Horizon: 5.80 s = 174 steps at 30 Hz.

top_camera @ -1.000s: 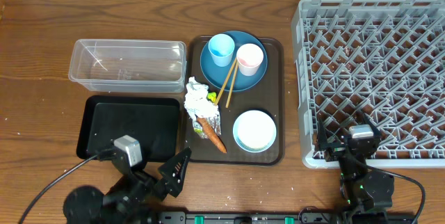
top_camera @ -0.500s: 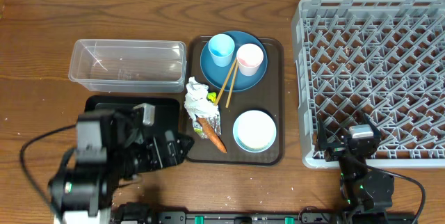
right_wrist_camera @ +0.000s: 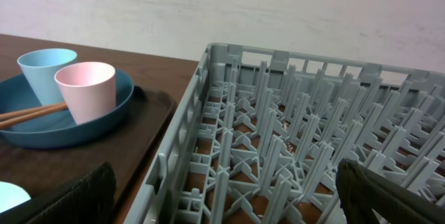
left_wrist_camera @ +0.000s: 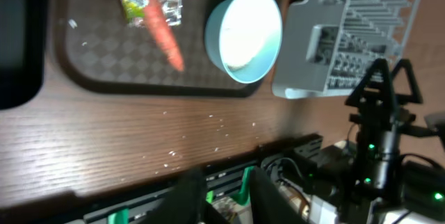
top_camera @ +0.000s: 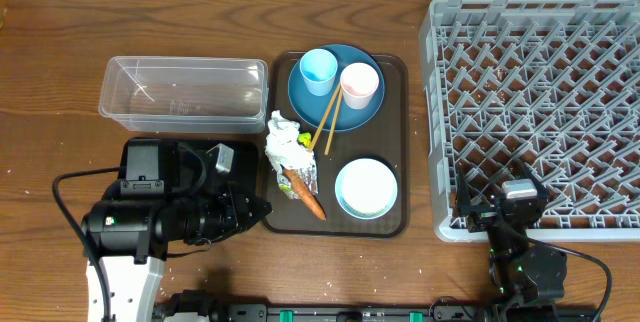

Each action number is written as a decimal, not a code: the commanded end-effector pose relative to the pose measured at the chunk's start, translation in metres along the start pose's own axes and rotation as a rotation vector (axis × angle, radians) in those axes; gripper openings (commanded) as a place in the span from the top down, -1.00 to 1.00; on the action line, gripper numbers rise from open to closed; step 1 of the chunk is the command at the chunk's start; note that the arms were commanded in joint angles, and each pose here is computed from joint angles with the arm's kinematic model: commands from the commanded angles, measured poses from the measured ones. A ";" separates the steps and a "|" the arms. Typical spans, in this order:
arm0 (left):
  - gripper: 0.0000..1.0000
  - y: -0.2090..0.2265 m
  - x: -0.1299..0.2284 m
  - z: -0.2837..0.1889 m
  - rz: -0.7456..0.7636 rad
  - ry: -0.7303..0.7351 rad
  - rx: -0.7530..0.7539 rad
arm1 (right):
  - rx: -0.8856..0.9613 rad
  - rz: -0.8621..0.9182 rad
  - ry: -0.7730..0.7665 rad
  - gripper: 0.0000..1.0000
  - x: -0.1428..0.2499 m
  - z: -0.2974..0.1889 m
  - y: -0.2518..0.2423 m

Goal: Sort waste into correct bins and load items into the dishwasher rack
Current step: 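Move the left gripper over the orange carrot on the brown tray, then lower the left gripper and close it on the carrot, then carry the carrot left and release it onto the black tray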

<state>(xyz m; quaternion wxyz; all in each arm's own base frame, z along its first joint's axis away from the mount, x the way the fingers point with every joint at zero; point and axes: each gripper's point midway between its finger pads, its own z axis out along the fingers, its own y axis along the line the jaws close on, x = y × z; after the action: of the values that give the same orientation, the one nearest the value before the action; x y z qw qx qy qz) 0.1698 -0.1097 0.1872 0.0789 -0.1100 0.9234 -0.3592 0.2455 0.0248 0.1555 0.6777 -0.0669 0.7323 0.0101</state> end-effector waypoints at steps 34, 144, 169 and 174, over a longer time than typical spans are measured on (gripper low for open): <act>0.88 0.014 0.016 0.036 -0.053 -0.006 -0.237 | 0.009 -0.002 0.006 -0.99 0.002 0.000 -0.002; 0.24 0.095 -0.020 0.191 -0.106 -0.251 -0.727 | 0.009 -0.002 0.006 -0.99 0.002 0.000 -0.002; 0.70 0.042 -0.026 0.167 -0.006 -0.267 -0.530 | 0.009 -0.002 0.006 -0.98 0.002 0.000 -0.002; 0.70 0.030 -0.026 0.150 0.073 -0.270 -0.498 | 0.009 -0.002 0.006 -0.98 0.002 0.000 -0.002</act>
<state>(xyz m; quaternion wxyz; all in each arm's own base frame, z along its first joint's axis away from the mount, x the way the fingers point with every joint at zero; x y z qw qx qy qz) 0.2263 -0.1814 0.0524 0.1775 -0.1700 0.9638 -0.1029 0.2455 0.0248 0.1554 0.6775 -0.0669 0.7324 0.0101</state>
